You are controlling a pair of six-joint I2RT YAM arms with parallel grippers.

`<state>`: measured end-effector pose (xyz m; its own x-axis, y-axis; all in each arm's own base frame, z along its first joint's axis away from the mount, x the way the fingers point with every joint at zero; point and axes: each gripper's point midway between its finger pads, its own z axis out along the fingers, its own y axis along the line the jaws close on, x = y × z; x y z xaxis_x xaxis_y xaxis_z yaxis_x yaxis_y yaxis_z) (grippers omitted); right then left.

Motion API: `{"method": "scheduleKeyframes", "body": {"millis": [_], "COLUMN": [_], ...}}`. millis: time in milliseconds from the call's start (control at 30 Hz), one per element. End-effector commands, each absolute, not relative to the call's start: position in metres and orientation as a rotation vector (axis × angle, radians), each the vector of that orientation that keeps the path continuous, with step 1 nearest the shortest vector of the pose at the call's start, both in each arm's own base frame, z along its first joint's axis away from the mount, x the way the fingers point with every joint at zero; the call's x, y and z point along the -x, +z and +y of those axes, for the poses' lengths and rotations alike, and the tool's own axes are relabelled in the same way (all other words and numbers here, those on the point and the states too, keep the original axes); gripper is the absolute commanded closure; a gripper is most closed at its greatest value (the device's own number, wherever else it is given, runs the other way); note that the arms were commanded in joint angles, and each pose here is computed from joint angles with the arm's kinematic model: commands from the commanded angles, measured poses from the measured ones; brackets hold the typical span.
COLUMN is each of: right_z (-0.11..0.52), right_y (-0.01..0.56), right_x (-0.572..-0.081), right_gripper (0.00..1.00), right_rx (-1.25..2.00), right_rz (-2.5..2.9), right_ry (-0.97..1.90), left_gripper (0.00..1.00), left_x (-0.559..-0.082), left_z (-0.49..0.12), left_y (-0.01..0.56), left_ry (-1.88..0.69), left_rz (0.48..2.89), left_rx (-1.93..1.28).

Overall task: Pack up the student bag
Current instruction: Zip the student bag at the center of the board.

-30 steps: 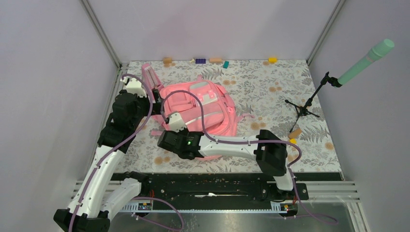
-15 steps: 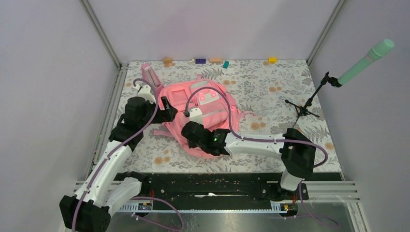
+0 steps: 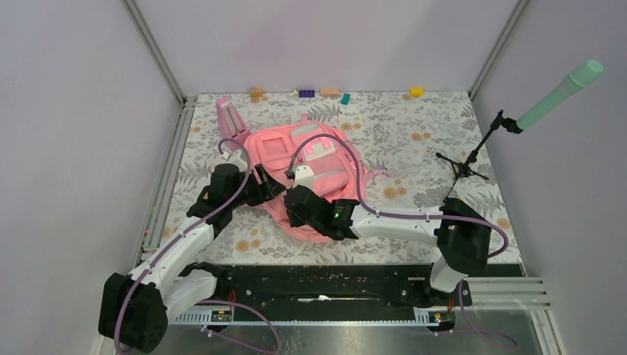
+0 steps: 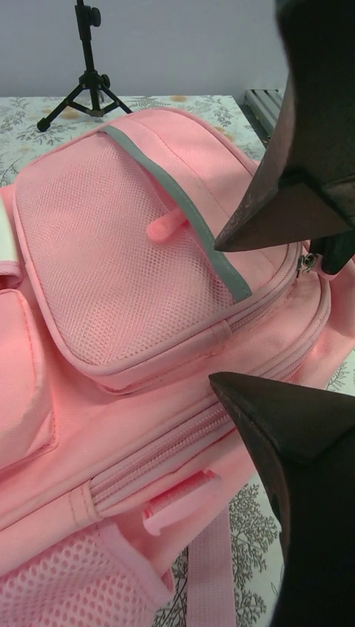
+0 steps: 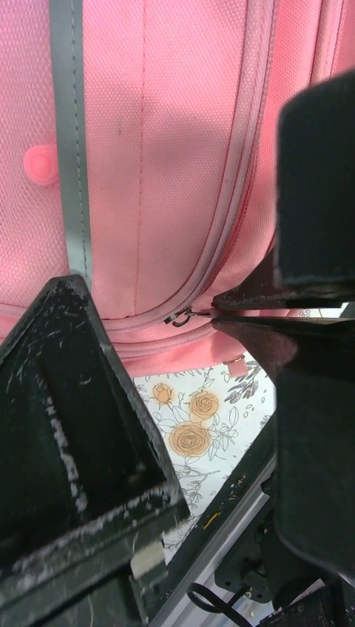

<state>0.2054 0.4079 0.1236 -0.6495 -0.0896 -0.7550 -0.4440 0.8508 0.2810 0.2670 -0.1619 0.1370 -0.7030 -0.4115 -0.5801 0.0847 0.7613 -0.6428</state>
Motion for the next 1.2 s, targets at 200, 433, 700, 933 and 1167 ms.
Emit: {"method": "scheduleKeyframes", "body": {"millis": [200, 433, 700, 933, 1167], "right_z": [0.411, 0.388, 0.355, 0.326, 0.298], "right_y": [0.160, 0.150, 0.131, 0.124, 0.121], "right_x": [-0.213, -0.222, -0.231, -0.238, -0.244], "right_gripper": [1.00, 1.00, 1.00, 1.00, 1.00], "right_rx": [0.343, 0.277, 0.240, 0.198, 0.160], "right_rz": [2.148, 2.175, 2.200, 2.199, 2.196], "right_ry": [0.657, 0.506, 0.311, 0.213, 0.158], "left_gripper": [0.51, 0.93, 1.00, 1.00, 1.00], "left_x": [-0.271, -0.271, -0.273, -0.275, -0.278], "left_z": [-0.189, -0.189, -0.188, -0.182, -0.176], "left_y": [0.142, 0.149, 0.160, 0.165, 0.166], "left_ry": [-0.984, -0.990, -0.977, -0.920, -0.899], "left_rz": [2.139, 2.110, 2.095, 2.093, 2.095], "left_rx": [0.265, 0.249, 0.230, 0.197, 0.189]}}
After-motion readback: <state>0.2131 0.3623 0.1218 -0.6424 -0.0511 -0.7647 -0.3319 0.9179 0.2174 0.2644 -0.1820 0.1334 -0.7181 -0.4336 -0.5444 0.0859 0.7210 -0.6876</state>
